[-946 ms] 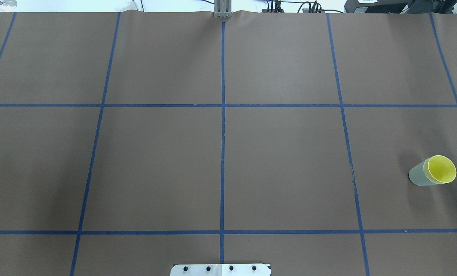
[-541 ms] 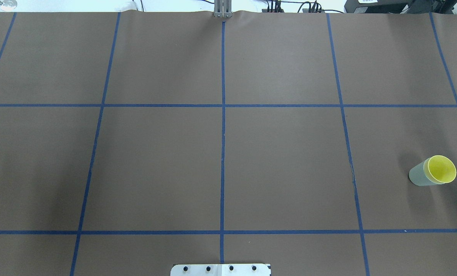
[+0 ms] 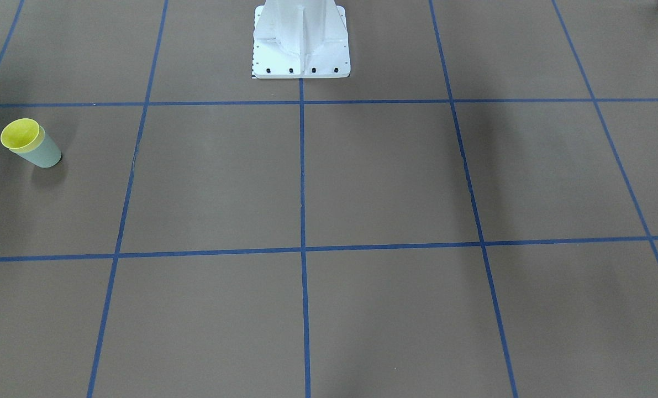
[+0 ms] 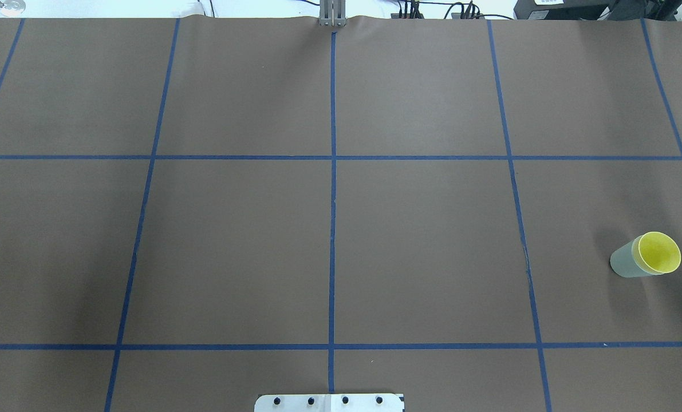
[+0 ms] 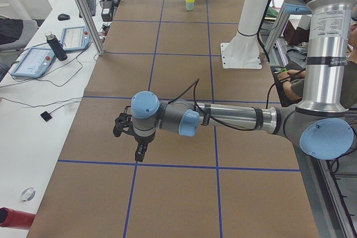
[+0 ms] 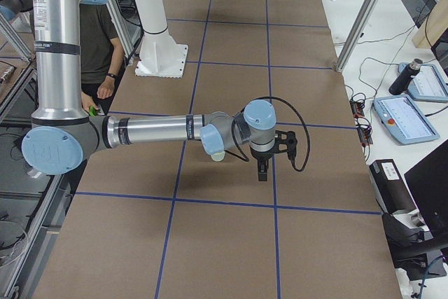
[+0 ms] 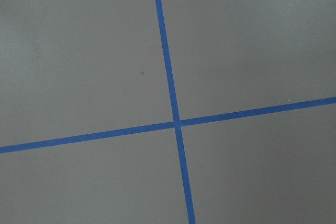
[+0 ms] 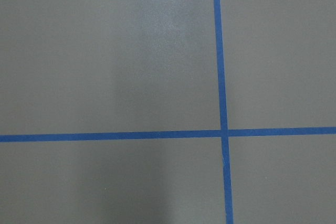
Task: Transfer and stack yellow cup on green cup
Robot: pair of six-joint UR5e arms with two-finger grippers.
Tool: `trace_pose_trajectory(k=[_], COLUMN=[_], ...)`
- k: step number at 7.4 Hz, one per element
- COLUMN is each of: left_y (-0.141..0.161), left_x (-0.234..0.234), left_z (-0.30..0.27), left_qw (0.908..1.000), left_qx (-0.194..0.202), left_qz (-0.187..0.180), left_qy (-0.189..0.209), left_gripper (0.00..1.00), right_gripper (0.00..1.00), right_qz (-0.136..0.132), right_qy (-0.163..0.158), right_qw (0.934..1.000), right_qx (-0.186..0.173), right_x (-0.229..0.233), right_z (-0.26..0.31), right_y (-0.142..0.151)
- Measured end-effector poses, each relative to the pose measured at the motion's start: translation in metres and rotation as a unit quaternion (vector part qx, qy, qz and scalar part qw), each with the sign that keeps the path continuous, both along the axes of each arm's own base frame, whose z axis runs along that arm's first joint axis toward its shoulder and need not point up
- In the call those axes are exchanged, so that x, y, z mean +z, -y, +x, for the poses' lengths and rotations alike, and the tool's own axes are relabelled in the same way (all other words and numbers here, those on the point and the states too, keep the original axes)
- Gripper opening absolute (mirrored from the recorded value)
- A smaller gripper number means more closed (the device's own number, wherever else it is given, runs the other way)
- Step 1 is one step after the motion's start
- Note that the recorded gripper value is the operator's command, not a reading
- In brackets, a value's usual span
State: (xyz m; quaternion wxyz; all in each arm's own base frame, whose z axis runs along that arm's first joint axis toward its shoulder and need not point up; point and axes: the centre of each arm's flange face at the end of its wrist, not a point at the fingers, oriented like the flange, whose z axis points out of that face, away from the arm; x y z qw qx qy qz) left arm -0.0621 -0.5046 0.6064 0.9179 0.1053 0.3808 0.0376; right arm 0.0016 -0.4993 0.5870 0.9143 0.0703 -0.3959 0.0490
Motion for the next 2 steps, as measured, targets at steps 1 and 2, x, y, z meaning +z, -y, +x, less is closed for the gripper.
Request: trace_pose_trajectory(k=[1, 2], left_y=[0.0011, 0.0027], left_x=[-0.0030, -0.0060], left_z=[0.0010, 0.0025], left_qw=[1.0000, 1.0000], left_qx=[0.001, 0.003], left_qz=[0.002, 0.004], left_qy=[-0.003, -0.006], left_gripper=[1.00, 1.00], right_gripper=[0.99, 0.99], right_qz=[-0.001, -0.001], right_qy=[0.002, 0.005], right_qw=[1.0000, 1.0000], right_qx=[-0.001, -0.002], right_x=[0.0004, 0.0010], right_z=[-0.0001, -0.0001], right_y=[-0.0020, -0.0041])
